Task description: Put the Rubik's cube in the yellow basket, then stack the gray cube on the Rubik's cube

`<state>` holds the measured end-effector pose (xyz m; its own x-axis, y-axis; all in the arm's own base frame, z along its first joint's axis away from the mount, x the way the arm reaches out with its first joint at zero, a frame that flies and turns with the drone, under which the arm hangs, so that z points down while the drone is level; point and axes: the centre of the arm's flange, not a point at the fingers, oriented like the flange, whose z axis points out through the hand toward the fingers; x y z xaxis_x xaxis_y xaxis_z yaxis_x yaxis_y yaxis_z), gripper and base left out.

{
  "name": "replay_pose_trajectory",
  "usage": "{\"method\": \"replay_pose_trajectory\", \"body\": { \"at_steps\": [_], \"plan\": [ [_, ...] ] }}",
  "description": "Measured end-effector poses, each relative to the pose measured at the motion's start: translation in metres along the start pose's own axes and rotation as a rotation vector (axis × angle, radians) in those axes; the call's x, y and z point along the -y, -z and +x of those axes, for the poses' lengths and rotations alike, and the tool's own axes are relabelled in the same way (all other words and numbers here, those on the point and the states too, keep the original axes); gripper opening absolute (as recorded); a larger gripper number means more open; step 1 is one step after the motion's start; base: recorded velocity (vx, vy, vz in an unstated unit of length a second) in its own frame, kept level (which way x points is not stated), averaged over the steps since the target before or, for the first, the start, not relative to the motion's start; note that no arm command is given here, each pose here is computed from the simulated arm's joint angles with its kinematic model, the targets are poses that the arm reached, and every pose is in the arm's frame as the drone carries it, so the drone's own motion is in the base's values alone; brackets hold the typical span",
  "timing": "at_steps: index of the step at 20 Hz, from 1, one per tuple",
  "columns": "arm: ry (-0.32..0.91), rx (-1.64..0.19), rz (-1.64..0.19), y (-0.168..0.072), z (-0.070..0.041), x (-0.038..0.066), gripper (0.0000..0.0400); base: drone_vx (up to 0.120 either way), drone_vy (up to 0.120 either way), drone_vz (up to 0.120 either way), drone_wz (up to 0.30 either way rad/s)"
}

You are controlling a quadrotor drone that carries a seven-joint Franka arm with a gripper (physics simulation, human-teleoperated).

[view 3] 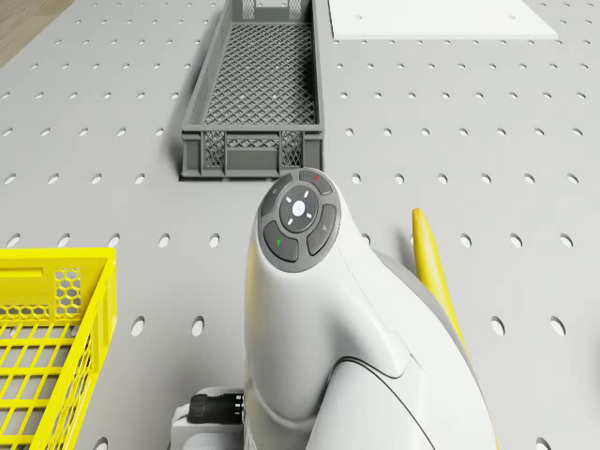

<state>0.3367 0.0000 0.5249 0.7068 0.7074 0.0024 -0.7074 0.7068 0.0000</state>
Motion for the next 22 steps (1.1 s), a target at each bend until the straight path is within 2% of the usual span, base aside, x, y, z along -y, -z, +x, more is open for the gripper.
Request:
{"method": "replay_pose_trajectory", "body": {
  "at_steps": [3, 7, 16, 22],
  "plan": [
    [0.0, 0.0, 0.0, 0.011, 0.0, 0.0, 0.0251, 0.0, 0.0, 0.013, 0.0],
    [0.0, 0.0, 0.0, 0.027, 0.0, 0.0, 0.025, 0.0, 0.0, 0.12, 0.0],
    [0.0, 0.0, 0.0, 0.04, 0.0, 0.0, 0.025, -0.12, 0.12, 0.12, 0.0],
    [0.0, 0.0, 0.0, 0.042, 0.0, 0.0, 0.025, -0.007, 0.107, 0.0, 0.0]
  ]
}}
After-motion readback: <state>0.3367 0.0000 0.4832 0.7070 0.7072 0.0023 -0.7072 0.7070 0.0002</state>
